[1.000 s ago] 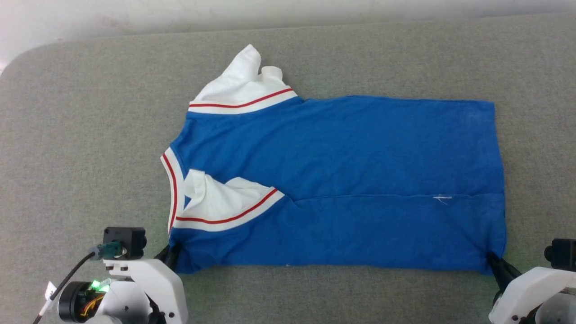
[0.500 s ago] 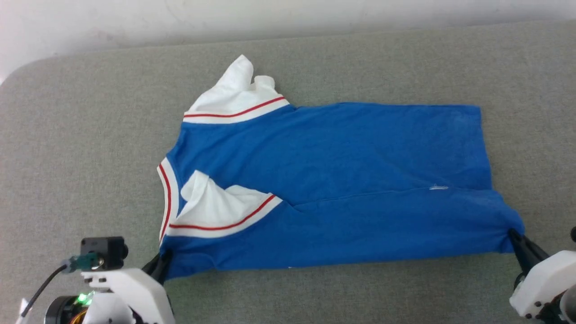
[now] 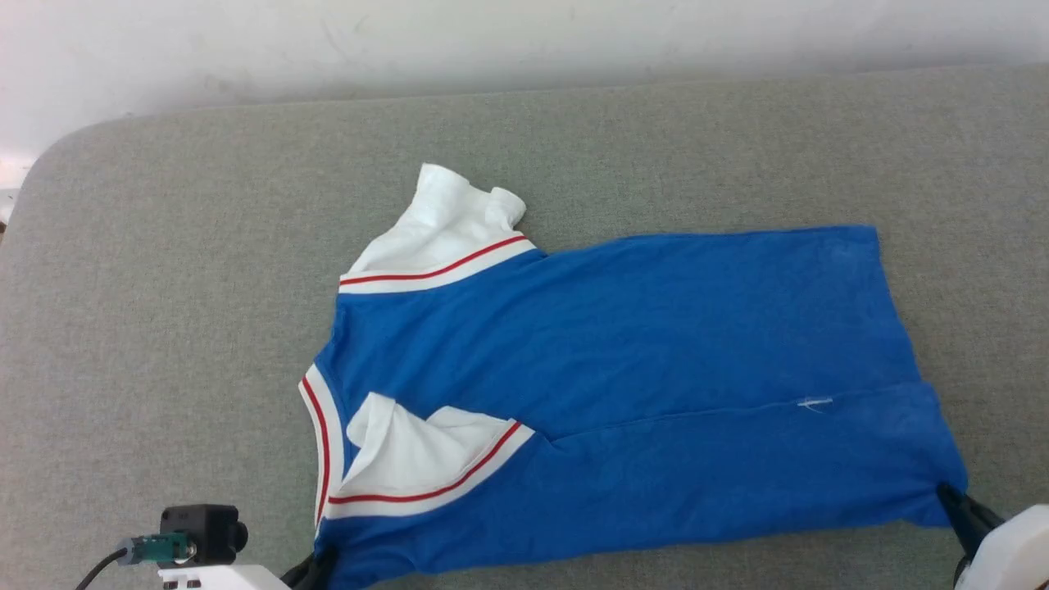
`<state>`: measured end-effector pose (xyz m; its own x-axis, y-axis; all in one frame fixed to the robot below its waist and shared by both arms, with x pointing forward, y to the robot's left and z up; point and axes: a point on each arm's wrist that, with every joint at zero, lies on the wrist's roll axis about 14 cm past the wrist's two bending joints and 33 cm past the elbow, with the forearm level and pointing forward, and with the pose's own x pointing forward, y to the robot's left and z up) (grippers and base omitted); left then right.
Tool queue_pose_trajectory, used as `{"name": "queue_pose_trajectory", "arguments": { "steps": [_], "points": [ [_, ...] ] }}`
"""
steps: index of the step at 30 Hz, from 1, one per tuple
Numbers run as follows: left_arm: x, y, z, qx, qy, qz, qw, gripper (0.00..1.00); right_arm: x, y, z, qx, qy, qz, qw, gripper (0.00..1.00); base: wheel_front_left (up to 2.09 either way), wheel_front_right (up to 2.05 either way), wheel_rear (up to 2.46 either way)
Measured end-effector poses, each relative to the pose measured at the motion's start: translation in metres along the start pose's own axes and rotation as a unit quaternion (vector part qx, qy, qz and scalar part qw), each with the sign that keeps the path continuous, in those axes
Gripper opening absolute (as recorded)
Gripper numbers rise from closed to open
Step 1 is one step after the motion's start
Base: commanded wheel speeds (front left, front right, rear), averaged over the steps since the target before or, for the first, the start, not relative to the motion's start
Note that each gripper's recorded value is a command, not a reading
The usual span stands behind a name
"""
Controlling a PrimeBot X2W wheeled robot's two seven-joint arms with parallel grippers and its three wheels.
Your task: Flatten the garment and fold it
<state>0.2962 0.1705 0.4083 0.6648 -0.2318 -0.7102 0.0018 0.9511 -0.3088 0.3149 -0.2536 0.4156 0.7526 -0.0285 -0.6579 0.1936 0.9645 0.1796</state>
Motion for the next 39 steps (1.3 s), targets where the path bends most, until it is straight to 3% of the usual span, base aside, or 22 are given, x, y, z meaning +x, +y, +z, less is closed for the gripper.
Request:
{"name": "queue_pose_trajectory", "arguments": {
  "steps": [18,19,20,21,24,25,26,28,35,37,39],
  "points": [
    [0.011,0.015,-0.019,-0.025,0.029,0.012,0.999,0.00,0.005,0.002,-0.038,0.000,0.070,-0.004,0.998,0.00,0.00,0.00,0.00],
    [0.012,0.016,-0.014,-0.025,0.017,0.014,0.999,0.00,0.006,0.002,-0.037,0.001,0.065,-0.004,0.998,0.44,0.00,0.00,0.00],
    [0.014,0.016,-0.011,-0.025,0.009,0.015,1.000,0.09,0.006,0.002,-0.036,0.001,0.061,-0.004,0.998,0.93,0.00,0.00,0.00],
    [0.016,0.016,-0.009,-0.024,0.004,0.013,1.000,0.28,0.007,0.002,-0.037,0.002,0.061,-0.004,0.998,1.00,0.00,0.00,0.00],
    [0.020,0.013,-0.006,-0.028,-0.007,0.008,1.000,0.56,0.007,0.003,-0.040,0.005,0.059,-0.002,0.998,1.00,0.00,0.00,0.00],
    [0.020,0.013,-0.006,-0.029,-0.007,0.007,1.000,0.75,0.007,0.004,-0.040,0.005,0.059,0.000,0.998,1.00,0.00,0.00,0.00],
    [0.020,0.012,-0.007,-0.030,-0.009,0.007,0.999,0.87,0.007,0.005,-0.040,0.006,0.057,0.002,0.998,1.00,0.00,0.00,0.00],
    [0.019,0.012,-0.006,-0.032,-0.013,0.007,0.999,1.00,0.006,0.007,-0.036,0.010,0.048,0.005,0.999,1.00,0.00,0.00,0.00],
    [0.001,0.015,0.032,-0.044,-0.114,0.011,0.992,1.00,-0.004,0.002,0.003,0.008,-0.035,0.000,0.999,1.00,0.00,0.00,0.00],
    [-0.009,0.023,0.061,-0.023,-0.181,0.033,0.983,1.00,-0.008,-0.001,0.025,0.000,-0.085,-0.008,0.996,1.00,0.00,0.00,0.00],
    [-0.022,0.030,0.100,0.011,-0.266,0.062,0.962,1.00,-0.010,0.005,0.049,-0.013,-0.137,-0.003,0.990,1.00,0.00,0.00,0.00]
  ]
}}
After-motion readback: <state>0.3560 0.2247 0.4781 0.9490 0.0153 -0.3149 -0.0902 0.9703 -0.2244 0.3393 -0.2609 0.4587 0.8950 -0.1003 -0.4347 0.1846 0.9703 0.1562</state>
